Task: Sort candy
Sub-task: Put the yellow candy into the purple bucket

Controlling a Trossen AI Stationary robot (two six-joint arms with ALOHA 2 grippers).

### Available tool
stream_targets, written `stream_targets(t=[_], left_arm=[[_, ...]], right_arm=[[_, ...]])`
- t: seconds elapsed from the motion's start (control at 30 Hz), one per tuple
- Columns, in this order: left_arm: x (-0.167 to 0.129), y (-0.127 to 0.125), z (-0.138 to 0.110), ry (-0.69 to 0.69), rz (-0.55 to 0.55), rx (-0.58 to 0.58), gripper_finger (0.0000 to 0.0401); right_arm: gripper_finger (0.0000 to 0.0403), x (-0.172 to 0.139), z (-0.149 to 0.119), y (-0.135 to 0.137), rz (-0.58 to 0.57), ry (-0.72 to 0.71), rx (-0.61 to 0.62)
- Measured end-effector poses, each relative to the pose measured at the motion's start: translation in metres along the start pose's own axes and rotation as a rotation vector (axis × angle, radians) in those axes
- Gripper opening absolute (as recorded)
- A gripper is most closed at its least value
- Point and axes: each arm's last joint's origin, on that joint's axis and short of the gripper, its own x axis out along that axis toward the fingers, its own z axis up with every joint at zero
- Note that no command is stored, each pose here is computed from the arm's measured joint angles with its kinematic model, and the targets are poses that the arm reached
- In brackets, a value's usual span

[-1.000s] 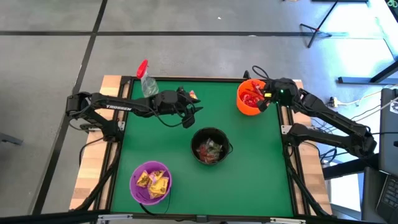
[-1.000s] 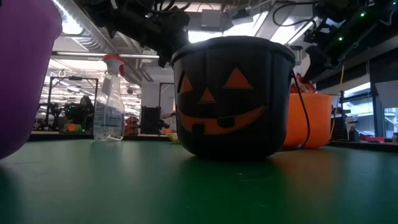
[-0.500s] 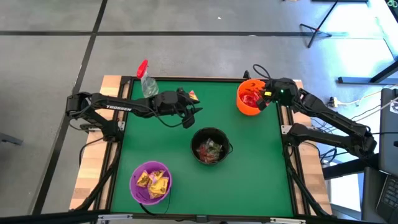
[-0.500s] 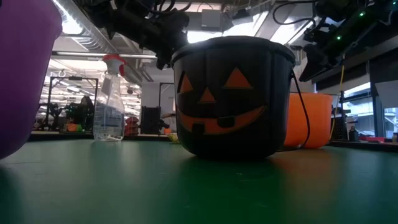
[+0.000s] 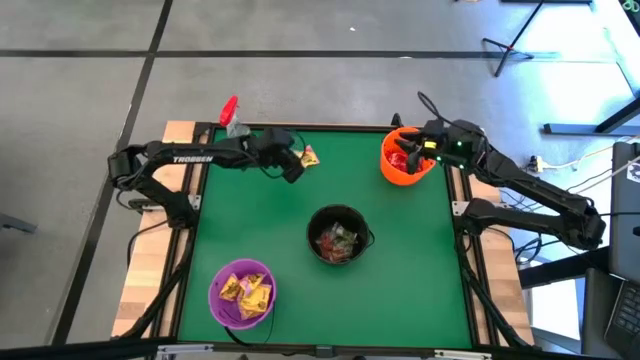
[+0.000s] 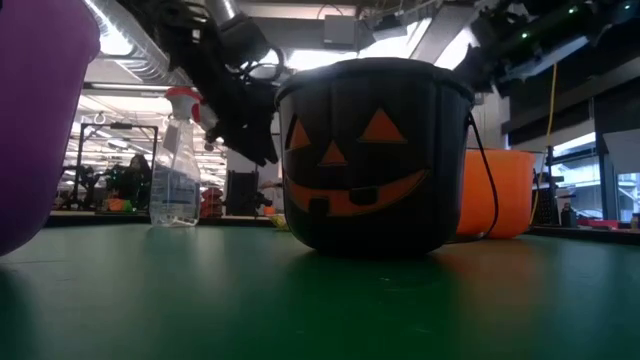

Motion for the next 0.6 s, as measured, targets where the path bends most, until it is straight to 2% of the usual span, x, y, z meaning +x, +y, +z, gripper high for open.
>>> stream_targets(t=[0.17,0.3,0.4,0.5,0.6], left_arm=[[-0.004,0.007,0.016,0.006,-0.041,0.011,0.0153],[-0.013,0.006,0.032,0.003,-0.042,0.074,0.0153],[-0.016,0.004,0.041,0.054,-0.046,0.131,0.0159],[-0.010,-0.001,0.048,0.121,-0.040,0.177,0.0173],[0.009,-0.005,0.050,0.192,-0.029,0.213,0.0192]], right_arm=[[0.0122,0.016,-0.005,0.006,0.007,0.043,-0.020],[0.0122,0.032,-0.010,0.011,0.029,0.083,-0.039],[0.0122,0.043,-0.015,0.013,0.044,0.111,-0.058],[0.0122,0.052,-0.016,0.016,0.059,0.100,-0.063],[0.0122,0.060,-0.014,0.022,0.088,0.062,-0.070]])
